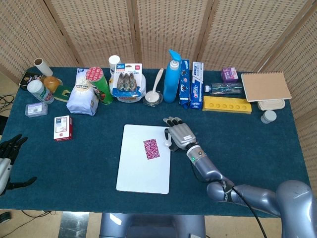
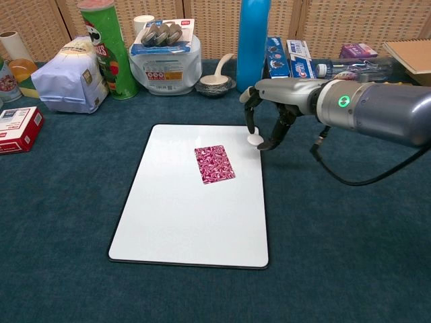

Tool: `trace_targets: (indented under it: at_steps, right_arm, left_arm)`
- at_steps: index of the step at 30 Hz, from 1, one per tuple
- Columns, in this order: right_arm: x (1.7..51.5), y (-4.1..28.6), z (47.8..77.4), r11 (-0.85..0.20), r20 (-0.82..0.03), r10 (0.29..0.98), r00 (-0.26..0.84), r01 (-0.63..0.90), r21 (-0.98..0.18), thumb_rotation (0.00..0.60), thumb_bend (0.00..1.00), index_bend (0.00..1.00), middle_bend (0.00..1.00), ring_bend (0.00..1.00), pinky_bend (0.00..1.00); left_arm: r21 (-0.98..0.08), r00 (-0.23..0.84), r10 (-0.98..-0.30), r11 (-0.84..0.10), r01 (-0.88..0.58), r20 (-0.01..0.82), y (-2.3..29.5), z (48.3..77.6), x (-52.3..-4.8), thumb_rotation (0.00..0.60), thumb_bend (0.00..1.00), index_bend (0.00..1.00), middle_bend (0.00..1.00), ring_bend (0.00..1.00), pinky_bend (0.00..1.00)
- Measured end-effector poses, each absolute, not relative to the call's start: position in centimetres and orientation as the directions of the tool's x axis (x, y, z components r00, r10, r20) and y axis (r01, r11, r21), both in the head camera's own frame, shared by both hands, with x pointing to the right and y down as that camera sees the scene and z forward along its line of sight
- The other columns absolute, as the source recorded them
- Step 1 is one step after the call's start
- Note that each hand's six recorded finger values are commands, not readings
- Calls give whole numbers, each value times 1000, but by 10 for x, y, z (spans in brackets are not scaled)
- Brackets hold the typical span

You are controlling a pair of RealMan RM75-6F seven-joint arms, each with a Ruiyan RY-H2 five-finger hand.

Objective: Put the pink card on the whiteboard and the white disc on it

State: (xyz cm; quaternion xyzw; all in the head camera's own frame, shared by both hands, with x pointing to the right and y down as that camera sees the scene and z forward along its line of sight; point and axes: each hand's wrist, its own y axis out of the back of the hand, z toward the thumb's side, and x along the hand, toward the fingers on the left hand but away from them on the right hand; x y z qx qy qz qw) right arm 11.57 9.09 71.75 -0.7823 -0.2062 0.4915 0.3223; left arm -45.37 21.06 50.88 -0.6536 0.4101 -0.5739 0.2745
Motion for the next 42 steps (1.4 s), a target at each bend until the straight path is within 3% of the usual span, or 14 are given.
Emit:
trace_targets:
  at_steps: [11,27,29,32,35,42]
  right_arm:
    - [54,114,710,-701,-631,616,471,-37,-712,600,342,531,90,32,47]
    - [41,117,725,-732,-669,620,411,-5,-681,600,342,526,91,31,51]
    - [42,117,725,-737,-672,617,409,-1,-676,600,335,476,87,28,51]
    - [43,118,726,-748,-681,607,409,4,-664,600,302,310,74,23,51]
    - [42,118,724,-754,-684,602,412,10,-657,600,203,166,66,19,51]
    - [45,113,716,-742,-669,617,415,22,-670,600,159,120,62,16,51]
  left_arm:
    - [-824,20,-850,-517,-231,527,212,506,-455,600,53,0,0,0,0]
    - [-819,26,-843,-529,-224,537,213,508,-456,600,54,0,0,0,0]
    - [-818,27,-842,-530,-223,539,213,508,-455,600,54,0,0,0,0]
    - [-819,29,-843,-529,-222,537,213,508,-455,600,54,0,0,0,0]
    - [-820,29,-845,-527,-222,534,213,508,-455,600,54,0,0,0,0]
    - [-820,28,-844,-527,-223,535,213,508,-455,600,54,0,0,0,0]
